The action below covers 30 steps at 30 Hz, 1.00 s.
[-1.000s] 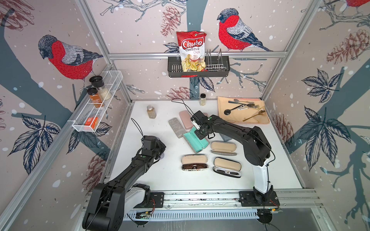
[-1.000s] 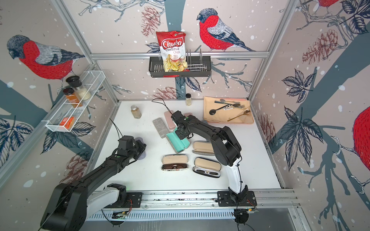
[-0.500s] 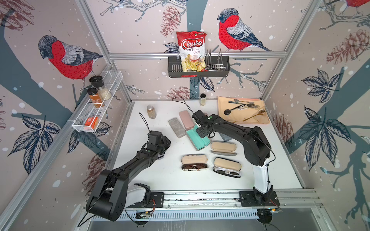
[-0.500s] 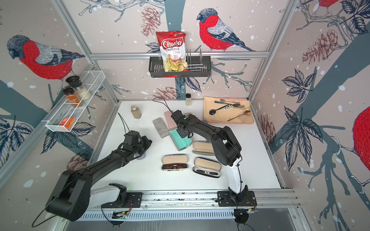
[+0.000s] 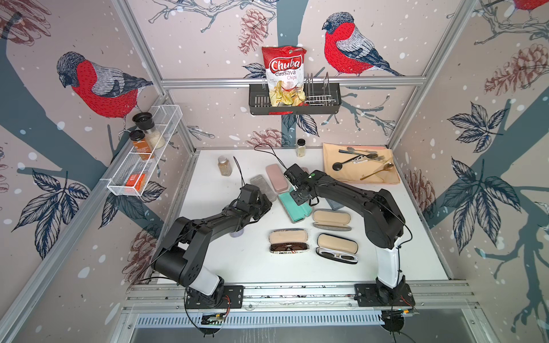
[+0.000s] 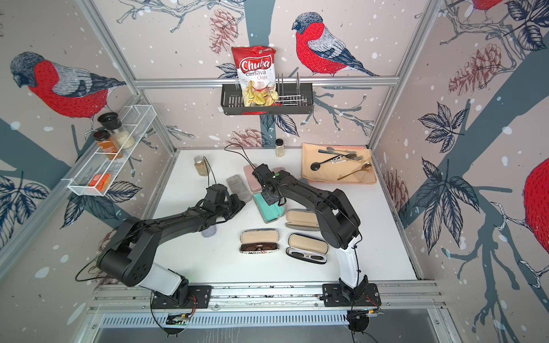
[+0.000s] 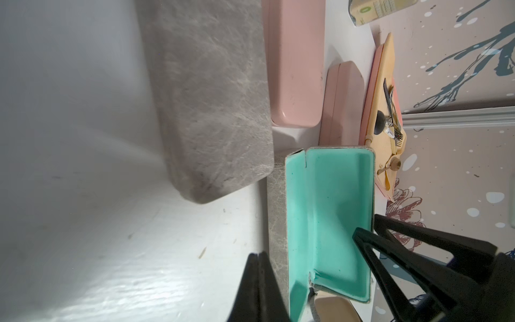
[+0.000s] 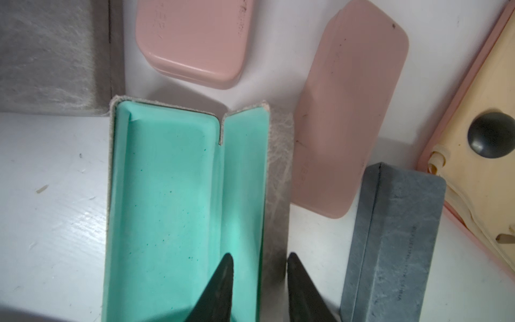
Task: Close the glasses case
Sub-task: Move the glasses case to the center of the board, then close the glasses case at the center of the board.
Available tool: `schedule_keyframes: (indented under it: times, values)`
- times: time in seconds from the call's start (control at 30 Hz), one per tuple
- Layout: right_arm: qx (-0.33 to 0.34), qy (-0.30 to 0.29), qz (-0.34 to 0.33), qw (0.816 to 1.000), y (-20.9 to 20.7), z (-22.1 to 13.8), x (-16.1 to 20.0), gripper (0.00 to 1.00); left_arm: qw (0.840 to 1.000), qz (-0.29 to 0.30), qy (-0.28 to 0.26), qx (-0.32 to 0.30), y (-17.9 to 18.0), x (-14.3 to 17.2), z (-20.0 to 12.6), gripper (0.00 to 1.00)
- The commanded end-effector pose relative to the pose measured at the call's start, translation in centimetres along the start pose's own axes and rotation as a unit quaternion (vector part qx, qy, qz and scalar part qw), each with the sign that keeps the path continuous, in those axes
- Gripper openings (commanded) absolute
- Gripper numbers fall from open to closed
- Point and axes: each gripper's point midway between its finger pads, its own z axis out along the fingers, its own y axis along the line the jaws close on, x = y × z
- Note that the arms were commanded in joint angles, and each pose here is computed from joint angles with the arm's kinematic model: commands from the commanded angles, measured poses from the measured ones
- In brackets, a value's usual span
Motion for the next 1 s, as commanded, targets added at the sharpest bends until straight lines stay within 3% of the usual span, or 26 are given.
schedule_keyframes:
  times: [0.0, 0.17, 0.33, 0.43, 0.67, 0.97]
  values:
    - [-0.016, -0.015, 0.014, 1.0, 0.2, -0.8, -0.4, 0.37, 1.0, 0.021, 0.004, 0.022, -1.6, 0.1, 0.7, 0.0]
    - [-0.032, -0.036, 0.04, 0.998, -0.5, -1.6, -0.9, 0.36, 0.999, 0.029, 0.02, 0.022, -2.2, 1.1, 1.8, 0.0]
    - [-0.037, -0.05, 0.07, 0.996, -1.8, -1.9, -1.3, 0.17, 0.999, 0.038, 0.024, 0.022, -2.9, 1.7, 1.9, 0.0]
    - [-0.043, -0.041, 0.084, 0.995, -2.4, -1.2, -0.9, 0.12, 0.998, 0.046, 0.02, 0.026, -3.7, 1.8, 1.6, 0.0]
    - [-0.046, -0.01, 0.112, 0.993, -3.5, 1.1, 0.4, 0.11, 0.996, 0.072, 0.03, 0.03, -5.6, 2.6, 2.4, 0.0]
    - [-0.054, 0.005, 0.112, 0.992, -3.4, 2.1, 1.2, 0.12, 0.997, 0.067, 0.045, 0.01, -4.3, 3.7, 3.7, 0.0]
